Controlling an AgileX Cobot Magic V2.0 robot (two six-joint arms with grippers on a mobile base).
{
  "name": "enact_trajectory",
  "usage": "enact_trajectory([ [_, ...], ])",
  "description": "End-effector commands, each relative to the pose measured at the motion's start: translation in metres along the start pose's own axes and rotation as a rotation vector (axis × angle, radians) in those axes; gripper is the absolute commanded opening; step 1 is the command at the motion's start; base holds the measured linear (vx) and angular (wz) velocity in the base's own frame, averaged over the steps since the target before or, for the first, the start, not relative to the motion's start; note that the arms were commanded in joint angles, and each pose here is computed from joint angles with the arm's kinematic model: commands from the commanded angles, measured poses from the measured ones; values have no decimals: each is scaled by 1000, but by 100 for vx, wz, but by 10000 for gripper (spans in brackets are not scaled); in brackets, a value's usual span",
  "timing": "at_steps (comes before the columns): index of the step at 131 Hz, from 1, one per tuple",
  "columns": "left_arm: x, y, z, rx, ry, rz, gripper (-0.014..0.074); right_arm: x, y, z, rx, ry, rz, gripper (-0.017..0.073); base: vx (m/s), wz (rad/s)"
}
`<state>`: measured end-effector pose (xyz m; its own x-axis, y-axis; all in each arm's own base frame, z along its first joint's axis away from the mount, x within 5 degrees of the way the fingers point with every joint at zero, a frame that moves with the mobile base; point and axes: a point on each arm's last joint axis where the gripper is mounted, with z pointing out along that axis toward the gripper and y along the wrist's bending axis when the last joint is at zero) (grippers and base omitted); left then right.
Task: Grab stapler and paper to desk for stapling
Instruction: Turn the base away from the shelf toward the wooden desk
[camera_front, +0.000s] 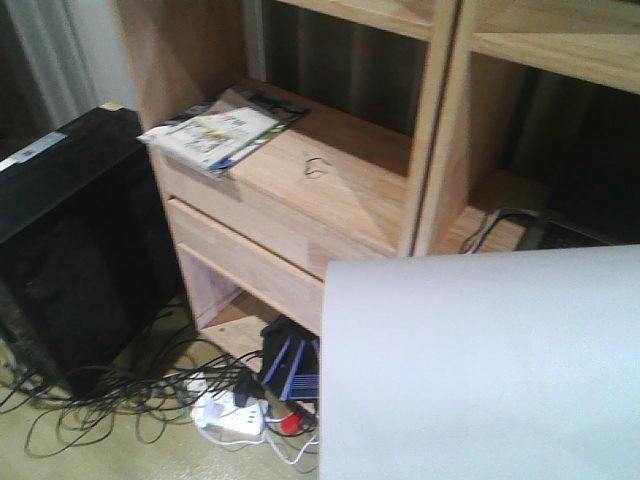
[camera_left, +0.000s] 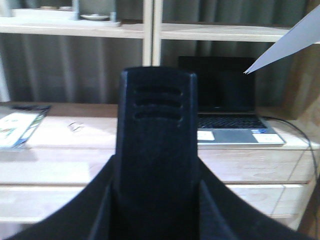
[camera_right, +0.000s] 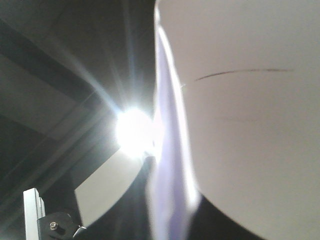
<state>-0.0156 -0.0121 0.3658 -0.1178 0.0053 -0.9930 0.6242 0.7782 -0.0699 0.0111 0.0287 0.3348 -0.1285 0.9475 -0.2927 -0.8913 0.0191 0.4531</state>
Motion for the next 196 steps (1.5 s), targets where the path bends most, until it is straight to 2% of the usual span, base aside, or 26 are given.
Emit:
enact_trajectory([
  [1,-18,-1,-3,4,-132,-13,0,-2,7,6,-43,-4,-9,-6,-8,31],
  [196,-18,-1,-3,4,-132,-13,0,-3,7,6,-43,-5,-9,-6,-7,26],
])
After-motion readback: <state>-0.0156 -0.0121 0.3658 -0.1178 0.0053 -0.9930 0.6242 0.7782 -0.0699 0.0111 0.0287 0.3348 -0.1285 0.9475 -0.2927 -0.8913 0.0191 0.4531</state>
